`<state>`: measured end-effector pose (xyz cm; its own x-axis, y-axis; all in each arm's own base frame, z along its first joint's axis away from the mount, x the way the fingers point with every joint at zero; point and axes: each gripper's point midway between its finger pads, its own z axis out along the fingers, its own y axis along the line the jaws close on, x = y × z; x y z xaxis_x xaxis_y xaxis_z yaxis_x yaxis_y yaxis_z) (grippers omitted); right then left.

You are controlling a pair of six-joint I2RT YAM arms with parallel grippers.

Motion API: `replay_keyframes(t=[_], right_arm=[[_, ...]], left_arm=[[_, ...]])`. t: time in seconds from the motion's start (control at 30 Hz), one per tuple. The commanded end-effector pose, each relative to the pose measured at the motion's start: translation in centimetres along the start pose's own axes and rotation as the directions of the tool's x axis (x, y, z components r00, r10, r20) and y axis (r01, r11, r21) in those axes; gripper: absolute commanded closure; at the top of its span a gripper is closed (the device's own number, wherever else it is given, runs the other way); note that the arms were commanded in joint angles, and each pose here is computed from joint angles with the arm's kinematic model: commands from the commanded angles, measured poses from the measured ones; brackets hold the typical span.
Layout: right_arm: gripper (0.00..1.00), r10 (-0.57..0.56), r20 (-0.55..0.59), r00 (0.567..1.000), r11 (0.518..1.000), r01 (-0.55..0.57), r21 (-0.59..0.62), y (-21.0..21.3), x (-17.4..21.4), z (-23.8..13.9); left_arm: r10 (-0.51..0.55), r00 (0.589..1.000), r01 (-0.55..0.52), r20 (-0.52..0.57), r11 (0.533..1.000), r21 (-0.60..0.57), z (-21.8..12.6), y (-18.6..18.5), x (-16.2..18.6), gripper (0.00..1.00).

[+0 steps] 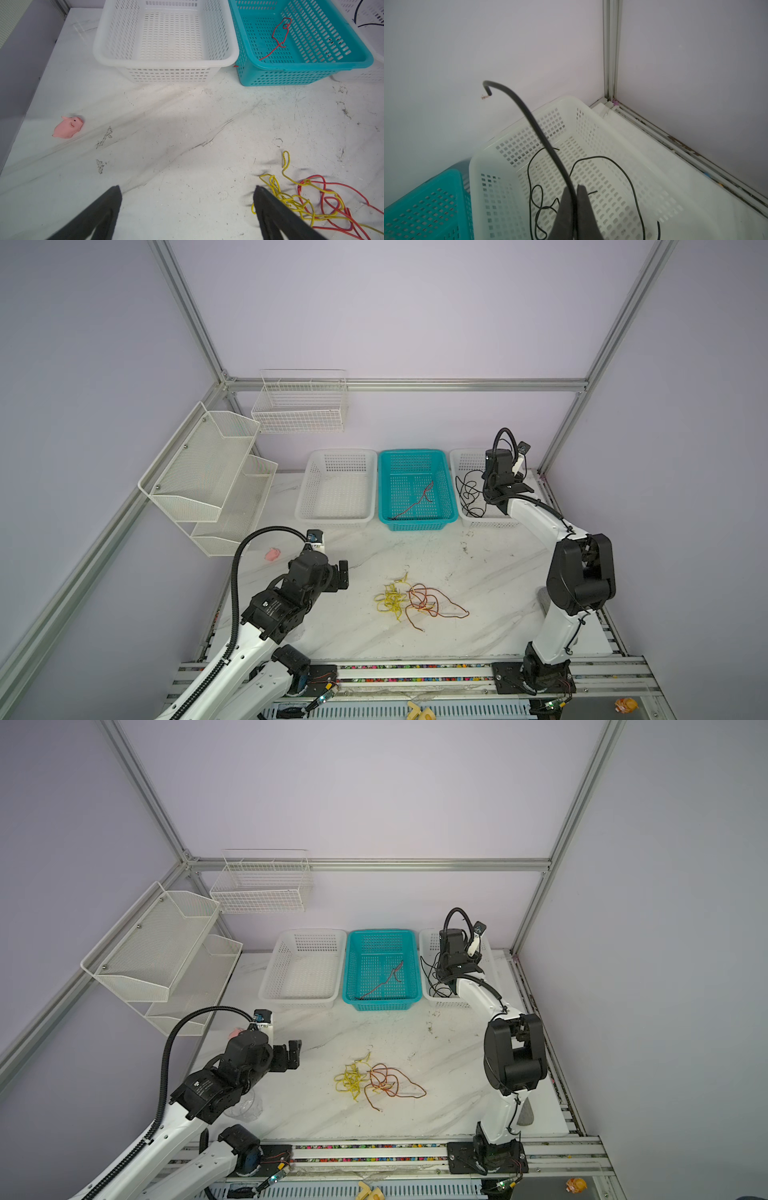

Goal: Untangle the cables
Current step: 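Lower the black wire into the far white basket and open the right gripper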

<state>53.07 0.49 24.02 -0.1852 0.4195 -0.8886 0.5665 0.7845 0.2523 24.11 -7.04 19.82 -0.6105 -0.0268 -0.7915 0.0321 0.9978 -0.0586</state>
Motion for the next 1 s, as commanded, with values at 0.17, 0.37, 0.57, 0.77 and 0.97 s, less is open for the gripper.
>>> replay_keyframes(t=[0.17, 0.37, 0.57, 0.77, 0.97], right_arm=[[1.00, 0.184, -0.171, 0.968, 0.983, -0.177, 0.058, -4.3, 3.4, 2.3], [1.00, 0.234, -0.197, 0.952, 0.968, -0.210, 0.136, -7.1, 4.3, 3.9], [1.00, 0.210, -0.234, 0.949, 0.970, -0.173, 0.171, -7.5, 6.0, 5.0], [0.83, 0.214, -0.226, 0.950, 0.971, -0.182, 0.155, -7.2, 5.1, 4.6], [0.64, 0.230, -0.205, 0.951, 0.971, -0.212, 0.106, -6.3, 3.1, 3.4]], left_arm=[[0.007, 0.999, -0.008, 0.039, 1.000, 0.024, -0.2, -0.5, -1.2, 0.00], [0.012, 1.000, -0.013, 0.028, 1.000, 0.027, 0.0, -0.6, -1.0, 0.00], [0.018, 1.000, -0.019, 0.017, 0.999, 0.032, 0.2, -0.8, -0.9, 0.00], [0.023, 1.000, -0.023, 0.010, 0.999, 0.037, 0.3, -0.9, -0.8, 0.00], [0.027, 1.000, -0.027, -0.004, 0.999, 0.041, 0.6, -1.1, -0.6, 0.01]])
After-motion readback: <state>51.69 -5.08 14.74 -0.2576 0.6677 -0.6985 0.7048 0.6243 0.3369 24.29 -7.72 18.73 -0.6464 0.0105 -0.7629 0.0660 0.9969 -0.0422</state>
